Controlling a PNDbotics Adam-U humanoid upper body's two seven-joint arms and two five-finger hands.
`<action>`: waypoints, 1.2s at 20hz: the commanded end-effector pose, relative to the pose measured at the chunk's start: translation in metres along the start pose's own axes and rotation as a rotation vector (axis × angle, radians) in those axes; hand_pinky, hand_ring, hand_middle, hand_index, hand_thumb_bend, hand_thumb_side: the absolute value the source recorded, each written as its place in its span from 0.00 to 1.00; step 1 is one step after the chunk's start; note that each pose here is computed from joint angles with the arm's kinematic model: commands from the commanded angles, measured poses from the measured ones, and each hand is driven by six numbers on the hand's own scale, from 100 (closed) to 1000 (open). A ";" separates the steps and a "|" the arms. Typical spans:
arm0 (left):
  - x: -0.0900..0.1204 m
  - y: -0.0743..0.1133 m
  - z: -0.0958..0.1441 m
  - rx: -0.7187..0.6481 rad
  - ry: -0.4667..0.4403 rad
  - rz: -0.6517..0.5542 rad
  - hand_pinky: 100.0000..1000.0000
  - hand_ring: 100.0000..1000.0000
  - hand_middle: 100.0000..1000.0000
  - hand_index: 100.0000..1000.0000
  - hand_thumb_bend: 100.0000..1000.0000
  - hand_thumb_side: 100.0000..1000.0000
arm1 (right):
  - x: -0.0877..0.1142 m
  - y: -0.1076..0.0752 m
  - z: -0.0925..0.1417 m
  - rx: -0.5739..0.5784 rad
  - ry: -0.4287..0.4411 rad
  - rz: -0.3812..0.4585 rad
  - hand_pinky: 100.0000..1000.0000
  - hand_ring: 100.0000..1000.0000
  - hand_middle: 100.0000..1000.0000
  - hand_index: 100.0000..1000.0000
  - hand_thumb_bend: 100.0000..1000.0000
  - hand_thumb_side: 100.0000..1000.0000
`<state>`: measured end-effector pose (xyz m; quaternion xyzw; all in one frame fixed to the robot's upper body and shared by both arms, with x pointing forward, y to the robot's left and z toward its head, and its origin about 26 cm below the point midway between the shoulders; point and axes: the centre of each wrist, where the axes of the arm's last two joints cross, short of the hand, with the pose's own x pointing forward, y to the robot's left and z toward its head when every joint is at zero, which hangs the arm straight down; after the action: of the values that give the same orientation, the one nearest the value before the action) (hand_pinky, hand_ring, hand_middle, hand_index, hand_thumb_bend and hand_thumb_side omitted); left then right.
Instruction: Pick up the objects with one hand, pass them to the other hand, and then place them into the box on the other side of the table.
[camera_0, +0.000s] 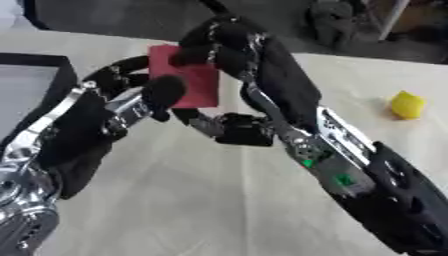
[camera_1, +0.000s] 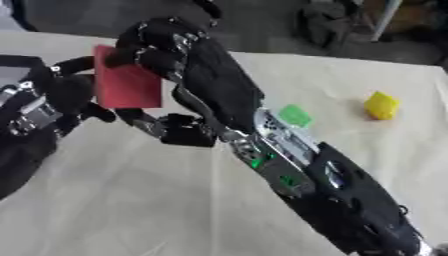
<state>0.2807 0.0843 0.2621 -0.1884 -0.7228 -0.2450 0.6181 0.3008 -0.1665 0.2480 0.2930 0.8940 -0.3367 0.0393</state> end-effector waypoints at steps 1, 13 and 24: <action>0.010 -0.001 -0.002 0.352 0.235 -0.227 0.99 0.50 0.75 0.92 1.00 0.35 | 0.001 -0.004 -0.006 -0.016 -0.026 -0.006 0.72 0.22 0.47 0.38 0.00 0.00; 0.008 0.008 -0.006 0.448 0.208 -0.243 0.99 0.48 0.74 0.92 1.00 0.29 | -0.001 -0.006 -0.006 -0.074 -0.009 0.068 0.72 0.22 0.47 0.38 0.00 0.00; 0.002 -0.001 -0.011 0.377 0.260 -0.227 0.99 0.50 0.74 0.90 1.00 0.27 | 0.000 -0.004 -0.006 -0.050 -0.072 0.024 0.72 0.22 0.47 0.38 0.00 0.00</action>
<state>0.2916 0.0792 0.2577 -0.1768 -0.7242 -0.2301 0.6255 0.3006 -0.1641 0.2489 0.2933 0.8971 -0.3230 0.0694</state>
